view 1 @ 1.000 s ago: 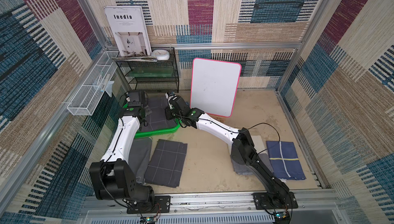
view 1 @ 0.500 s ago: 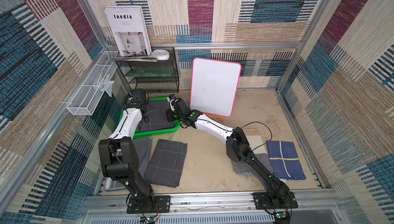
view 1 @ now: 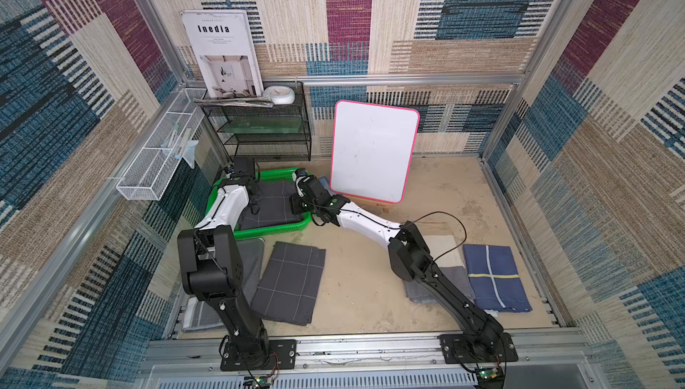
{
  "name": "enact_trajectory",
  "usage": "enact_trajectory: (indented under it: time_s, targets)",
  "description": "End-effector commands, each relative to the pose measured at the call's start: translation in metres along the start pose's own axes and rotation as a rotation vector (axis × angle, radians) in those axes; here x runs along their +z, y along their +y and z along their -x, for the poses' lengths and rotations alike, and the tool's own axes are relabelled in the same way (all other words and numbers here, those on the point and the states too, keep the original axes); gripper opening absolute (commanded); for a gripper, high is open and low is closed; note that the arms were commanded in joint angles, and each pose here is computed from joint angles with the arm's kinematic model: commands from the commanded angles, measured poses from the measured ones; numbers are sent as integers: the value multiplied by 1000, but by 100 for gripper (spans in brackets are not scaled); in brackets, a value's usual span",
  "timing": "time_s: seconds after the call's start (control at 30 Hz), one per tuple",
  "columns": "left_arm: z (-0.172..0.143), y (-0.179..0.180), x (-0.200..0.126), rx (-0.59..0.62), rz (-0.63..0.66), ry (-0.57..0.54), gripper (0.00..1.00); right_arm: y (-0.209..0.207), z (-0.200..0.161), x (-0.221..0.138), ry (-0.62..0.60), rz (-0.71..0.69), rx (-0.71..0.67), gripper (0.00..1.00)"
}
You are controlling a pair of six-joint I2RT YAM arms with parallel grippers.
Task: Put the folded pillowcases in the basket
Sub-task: Place the pillowcase in the basket.
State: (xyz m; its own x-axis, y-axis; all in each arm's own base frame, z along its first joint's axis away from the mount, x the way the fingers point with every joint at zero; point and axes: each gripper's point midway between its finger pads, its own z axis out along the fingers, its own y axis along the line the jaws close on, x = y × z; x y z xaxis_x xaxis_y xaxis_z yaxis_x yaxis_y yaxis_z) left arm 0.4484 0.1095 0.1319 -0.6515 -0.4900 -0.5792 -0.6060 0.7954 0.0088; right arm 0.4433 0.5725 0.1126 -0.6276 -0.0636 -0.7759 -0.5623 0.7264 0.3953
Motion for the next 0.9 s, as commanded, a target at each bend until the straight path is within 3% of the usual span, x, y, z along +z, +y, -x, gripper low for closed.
enact_trajectory:
  time_s: [0.0, 0.13, 0.23, 0.6, 0.73, 0.87]
  targets:
    - [-4, 2, 3, 6, 15, 26, 28, 2, 8, 0, -29, 9, 11, 27]
    - [-6, 6, -2, -22, 19, 21, 50, 8, 19, -5, -55, 24, 6, 59]
    - [-3, 8, -15, -50, 8, -2, 62, 9, 28, -11, -70, 15, 5, 69]
    - [-2, -12, -88, -135, -194, -113, 82, 41, 78, -74, -137, 62, -34, 76]
    - [-19, -22, -118, -104, -247, -105, 83, 44, 82, -106, -125, 44, -56, 76]
    - [-58, -32, -161, -57, -345, -167, 85, 36, 61, -142, -87, 8, -47, 76]
